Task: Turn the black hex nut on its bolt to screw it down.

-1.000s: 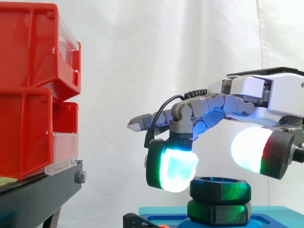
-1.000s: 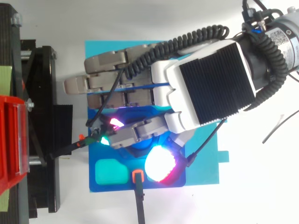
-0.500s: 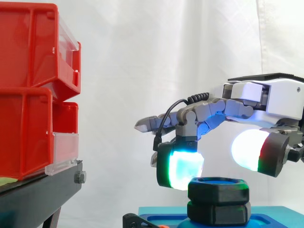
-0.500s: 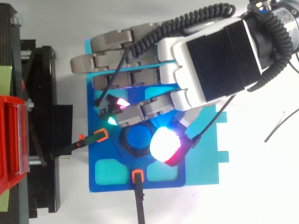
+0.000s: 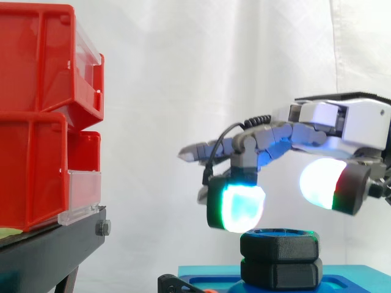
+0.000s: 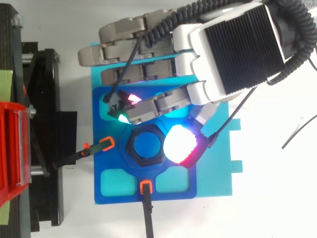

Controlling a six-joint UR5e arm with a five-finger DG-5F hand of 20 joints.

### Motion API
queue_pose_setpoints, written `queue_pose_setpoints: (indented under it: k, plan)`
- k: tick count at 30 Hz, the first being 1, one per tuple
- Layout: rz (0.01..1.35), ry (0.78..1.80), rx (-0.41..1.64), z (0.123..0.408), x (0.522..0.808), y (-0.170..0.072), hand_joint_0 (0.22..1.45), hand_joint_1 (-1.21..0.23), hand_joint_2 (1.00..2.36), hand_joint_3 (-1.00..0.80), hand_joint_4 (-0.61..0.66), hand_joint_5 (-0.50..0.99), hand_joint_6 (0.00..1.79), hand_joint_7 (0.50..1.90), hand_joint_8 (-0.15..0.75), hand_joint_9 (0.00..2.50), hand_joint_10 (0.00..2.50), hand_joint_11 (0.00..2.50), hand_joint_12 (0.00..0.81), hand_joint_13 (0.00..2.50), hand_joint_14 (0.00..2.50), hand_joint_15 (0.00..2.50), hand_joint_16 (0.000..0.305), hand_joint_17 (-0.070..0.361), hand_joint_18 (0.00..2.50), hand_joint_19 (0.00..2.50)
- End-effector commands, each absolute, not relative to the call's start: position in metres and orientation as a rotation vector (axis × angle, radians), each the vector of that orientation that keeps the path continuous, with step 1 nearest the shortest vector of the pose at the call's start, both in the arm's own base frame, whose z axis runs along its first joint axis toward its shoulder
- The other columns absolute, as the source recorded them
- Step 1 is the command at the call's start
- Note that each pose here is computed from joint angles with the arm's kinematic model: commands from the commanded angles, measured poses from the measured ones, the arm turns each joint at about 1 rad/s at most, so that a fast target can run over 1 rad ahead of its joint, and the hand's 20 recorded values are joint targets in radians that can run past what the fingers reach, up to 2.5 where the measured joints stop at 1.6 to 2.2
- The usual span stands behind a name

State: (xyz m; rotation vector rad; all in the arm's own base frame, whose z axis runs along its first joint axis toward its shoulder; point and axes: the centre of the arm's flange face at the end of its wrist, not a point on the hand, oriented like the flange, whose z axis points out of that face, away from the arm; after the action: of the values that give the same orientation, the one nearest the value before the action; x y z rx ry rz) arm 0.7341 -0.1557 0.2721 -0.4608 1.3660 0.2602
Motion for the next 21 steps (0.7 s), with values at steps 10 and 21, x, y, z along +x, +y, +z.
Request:
queue_pose_setpoints:
  k: [10,21]
  plan:
    - [0.298,1.313,-0.485,0.304,0.756,-0.111,0.53,-0.23,1.00,-0.50,0.12,-0.08,0.50,1.05,0.259,0.71,0.00,0.00,0.340,0.29,0.00,0.00,0.045,0.102,0.32,0.29]
    - [0.317,1.357,-0.472,0.279,0.753,-0.079,0.53,-0.23,1.00,-0.50,0.09,-0.08,0.50,1.08,0.257,0.71,0.00,0.00,0.341,0.29,0.00,0.00,0.046,0.103,0.33,0.30]
